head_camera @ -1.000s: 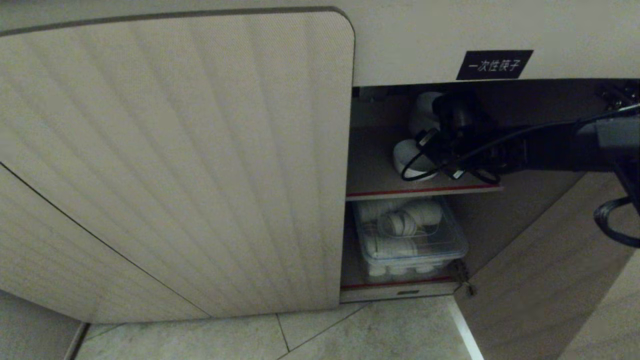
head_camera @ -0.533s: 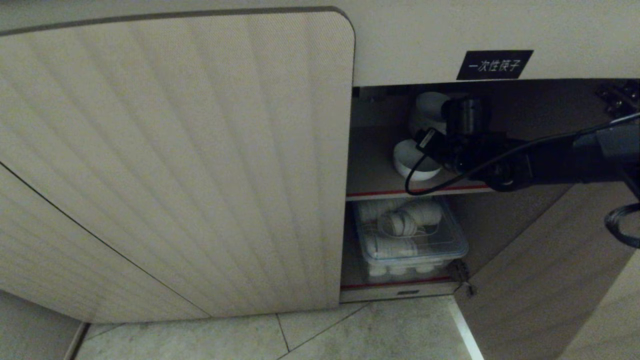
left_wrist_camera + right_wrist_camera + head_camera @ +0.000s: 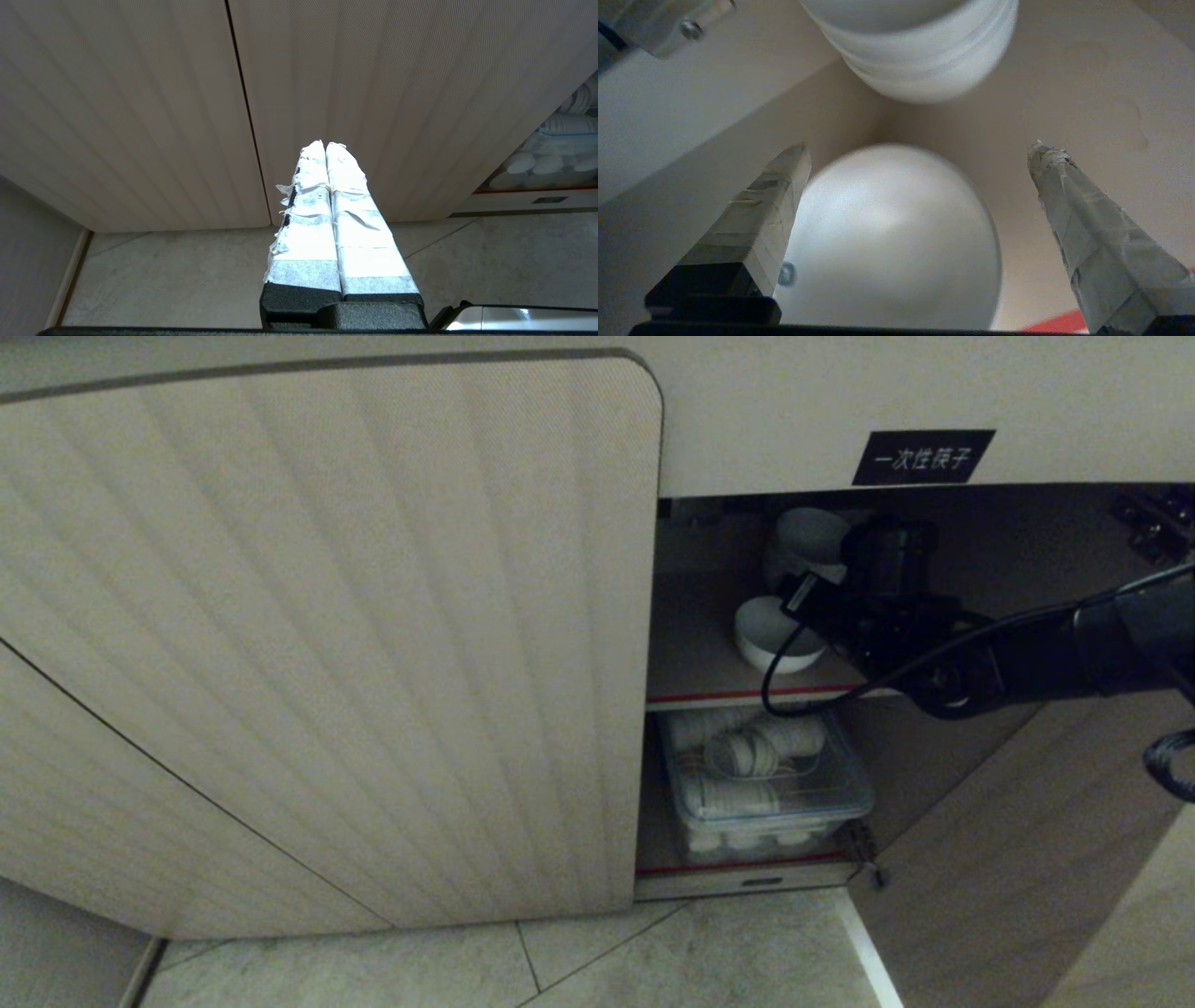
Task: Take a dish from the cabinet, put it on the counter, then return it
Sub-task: Close the cabinet door
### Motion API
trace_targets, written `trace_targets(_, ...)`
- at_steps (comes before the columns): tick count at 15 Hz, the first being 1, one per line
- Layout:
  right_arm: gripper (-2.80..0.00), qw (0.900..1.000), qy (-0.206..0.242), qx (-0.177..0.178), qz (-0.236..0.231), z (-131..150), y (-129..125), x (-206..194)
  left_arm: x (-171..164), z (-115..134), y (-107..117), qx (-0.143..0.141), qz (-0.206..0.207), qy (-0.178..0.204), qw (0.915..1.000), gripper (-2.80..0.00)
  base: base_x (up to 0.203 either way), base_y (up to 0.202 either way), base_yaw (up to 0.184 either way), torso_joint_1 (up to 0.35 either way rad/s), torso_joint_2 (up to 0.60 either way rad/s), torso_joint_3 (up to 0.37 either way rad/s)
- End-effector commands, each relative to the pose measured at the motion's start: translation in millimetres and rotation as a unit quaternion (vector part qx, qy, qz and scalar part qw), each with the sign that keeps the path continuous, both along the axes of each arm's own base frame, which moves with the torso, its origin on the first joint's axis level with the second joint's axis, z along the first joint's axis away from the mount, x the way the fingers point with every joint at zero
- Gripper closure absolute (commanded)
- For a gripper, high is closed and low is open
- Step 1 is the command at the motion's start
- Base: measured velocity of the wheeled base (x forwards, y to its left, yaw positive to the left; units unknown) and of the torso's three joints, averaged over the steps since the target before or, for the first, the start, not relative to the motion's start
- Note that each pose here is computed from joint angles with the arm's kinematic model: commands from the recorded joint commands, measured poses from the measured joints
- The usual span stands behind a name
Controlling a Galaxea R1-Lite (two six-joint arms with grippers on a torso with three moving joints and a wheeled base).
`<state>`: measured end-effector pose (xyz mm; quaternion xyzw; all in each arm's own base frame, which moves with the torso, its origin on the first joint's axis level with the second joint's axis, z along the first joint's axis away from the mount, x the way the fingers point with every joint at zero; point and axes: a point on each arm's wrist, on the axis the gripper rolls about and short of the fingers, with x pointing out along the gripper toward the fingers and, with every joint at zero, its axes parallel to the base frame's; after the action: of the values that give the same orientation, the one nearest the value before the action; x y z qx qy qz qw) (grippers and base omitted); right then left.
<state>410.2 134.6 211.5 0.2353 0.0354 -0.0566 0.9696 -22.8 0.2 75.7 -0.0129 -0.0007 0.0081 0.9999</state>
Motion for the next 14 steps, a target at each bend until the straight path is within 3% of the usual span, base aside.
trace_targets(1, -2.80, 1.000, -0.003, 0.002, -0.001, -4.7, -1.4, -4.0, 0.0, 0.0, 0.0, 0.000, 0.000, 0.000, 1.0000, 0.00, 0.000, 0.000, 0.000, 0.000, 0.00, 0.000)
trace_targets(6, -2.80, 1.000, -0.011, 0.003, -0.001, -12.0, -2.8, -8.1, 0.0, 0.0, 0.0, 0.000, 0.000, 0.000, 1.0000, 0.00, 0.000, 0.000, 0.000, 0.000, 0.00, 0.000)
trace_targets(7, 0.00, 1.000, -0.013, -0.002, 0.000, -11.5, -2.8, -8.1, 0.0, 0.0, 0.0, 0.000, 0.000, 0.000, 1.0000, 0.00, 0.000, 0.000, 0.000, 0.000, 0.00, 0.000)
trace_targets(14, 0.00, 1.000, -0.027, -0.013, 0.004, -10.7, -1.7, -9.0, 0.0, 0.0, 0.0, 0.000, 0.000, 0.000, 1.0000, 0.00, 0.000, 0.000, 0.000, 0.000, 0.00, 0.000)
